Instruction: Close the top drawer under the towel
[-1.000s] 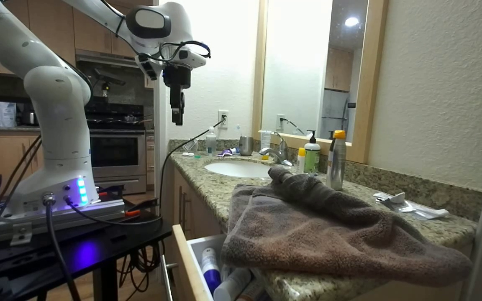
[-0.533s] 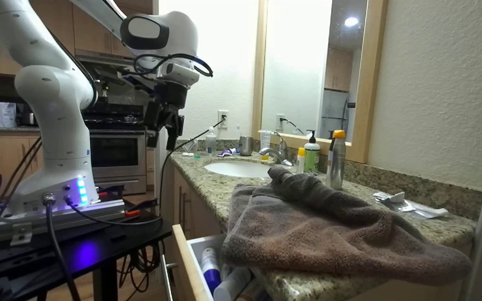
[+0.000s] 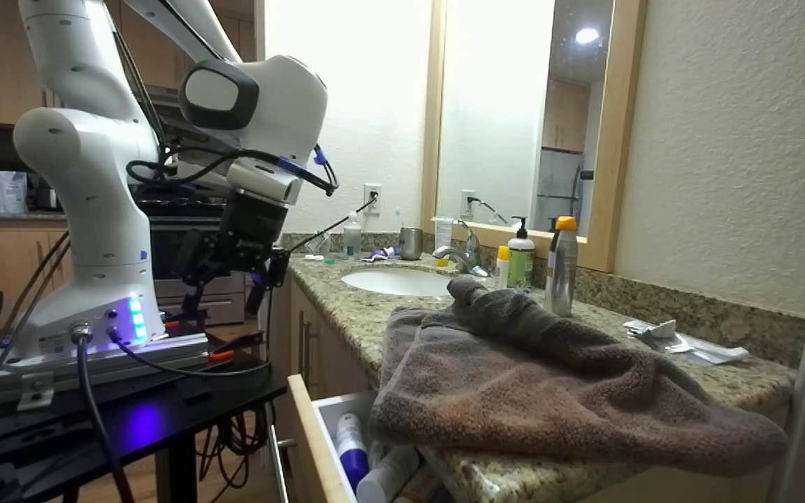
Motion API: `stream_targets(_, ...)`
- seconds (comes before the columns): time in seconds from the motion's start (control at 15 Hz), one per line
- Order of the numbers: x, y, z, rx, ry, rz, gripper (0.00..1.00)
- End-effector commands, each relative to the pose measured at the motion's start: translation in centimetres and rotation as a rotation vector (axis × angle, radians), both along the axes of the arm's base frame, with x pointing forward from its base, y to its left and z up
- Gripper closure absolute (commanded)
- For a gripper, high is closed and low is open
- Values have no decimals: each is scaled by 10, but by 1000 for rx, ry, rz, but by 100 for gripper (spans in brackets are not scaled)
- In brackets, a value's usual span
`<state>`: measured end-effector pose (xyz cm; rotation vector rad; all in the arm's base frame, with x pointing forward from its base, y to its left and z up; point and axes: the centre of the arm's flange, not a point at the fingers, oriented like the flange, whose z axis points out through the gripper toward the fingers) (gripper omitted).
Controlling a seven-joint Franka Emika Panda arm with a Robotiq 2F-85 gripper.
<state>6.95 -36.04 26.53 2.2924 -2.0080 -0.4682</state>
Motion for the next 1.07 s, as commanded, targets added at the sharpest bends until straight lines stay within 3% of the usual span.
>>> stream_targets(0.0, 0, -2, 0, 1, 0, -7, 0)
stream_targets(0.33, 15, -8, -30, -118, 63, -256, 0)
stream_targets(0.73, -19, -31, -86, -216, 194, -566, 0)
stream_targets(1.0, -38, -48, -101, -292, 267, -792, 0)
